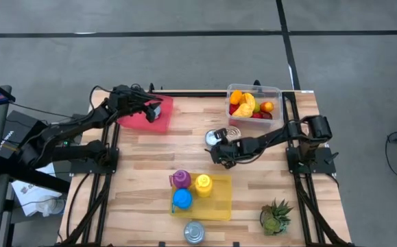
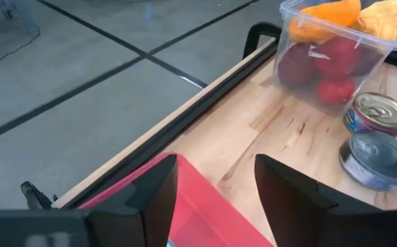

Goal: Pick & Place Food Item
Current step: Put the blue tuna can into the red bin

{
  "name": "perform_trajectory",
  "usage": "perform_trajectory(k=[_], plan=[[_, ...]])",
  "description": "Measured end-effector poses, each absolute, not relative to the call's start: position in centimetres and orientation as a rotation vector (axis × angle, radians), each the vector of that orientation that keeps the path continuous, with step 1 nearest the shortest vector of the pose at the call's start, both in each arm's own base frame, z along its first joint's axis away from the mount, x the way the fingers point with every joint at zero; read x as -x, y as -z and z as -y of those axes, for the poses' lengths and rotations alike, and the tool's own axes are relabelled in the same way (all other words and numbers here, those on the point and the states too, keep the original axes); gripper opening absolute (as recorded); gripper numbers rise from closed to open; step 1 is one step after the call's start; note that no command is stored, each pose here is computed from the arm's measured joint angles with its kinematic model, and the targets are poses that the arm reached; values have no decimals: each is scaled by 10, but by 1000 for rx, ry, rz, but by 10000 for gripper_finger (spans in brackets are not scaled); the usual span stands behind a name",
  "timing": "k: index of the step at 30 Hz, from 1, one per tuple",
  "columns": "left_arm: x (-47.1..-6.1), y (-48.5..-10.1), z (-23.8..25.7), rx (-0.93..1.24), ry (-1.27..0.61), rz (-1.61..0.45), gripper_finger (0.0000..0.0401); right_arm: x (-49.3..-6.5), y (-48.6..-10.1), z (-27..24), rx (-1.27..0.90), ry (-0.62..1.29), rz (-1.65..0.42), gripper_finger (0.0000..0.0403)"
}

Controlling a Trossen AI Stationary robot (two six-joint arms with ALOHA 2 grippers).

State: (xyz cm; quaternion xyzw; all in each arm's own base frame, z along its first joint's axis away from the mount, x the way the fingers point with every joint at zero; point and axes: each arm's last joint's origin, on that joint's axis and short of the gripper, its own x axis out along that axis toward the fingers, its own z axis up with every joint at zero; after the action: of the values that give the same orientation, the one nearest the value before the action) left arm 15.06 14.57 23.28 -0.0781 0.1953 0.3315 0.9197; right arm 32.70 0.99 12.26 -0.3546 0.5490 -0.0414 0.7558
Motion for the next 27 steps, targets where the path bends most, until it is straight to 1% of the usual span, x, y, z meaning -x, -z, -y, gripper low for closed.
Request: perform_trajectory(k=[4,12,19,25,27], plan=[[-152,-231,-147,162,-682,-404,176,-327,-123,-14,810,145,-1192,4],[-153,-234,-148,152,-683,-382,159,-332,-129,-22,880,200,-1183,0],[-153,-234,-148,152,-684,-373,149,-354,-157,-19,958,279,-1125,0],[-153,-235,-148,165,-686,-363,150,-379,-196,-7,963,347,-1033,0],[-153,-235,-147,141,-650,-363,153,-387,-210,-1,963,363,-993,0]])
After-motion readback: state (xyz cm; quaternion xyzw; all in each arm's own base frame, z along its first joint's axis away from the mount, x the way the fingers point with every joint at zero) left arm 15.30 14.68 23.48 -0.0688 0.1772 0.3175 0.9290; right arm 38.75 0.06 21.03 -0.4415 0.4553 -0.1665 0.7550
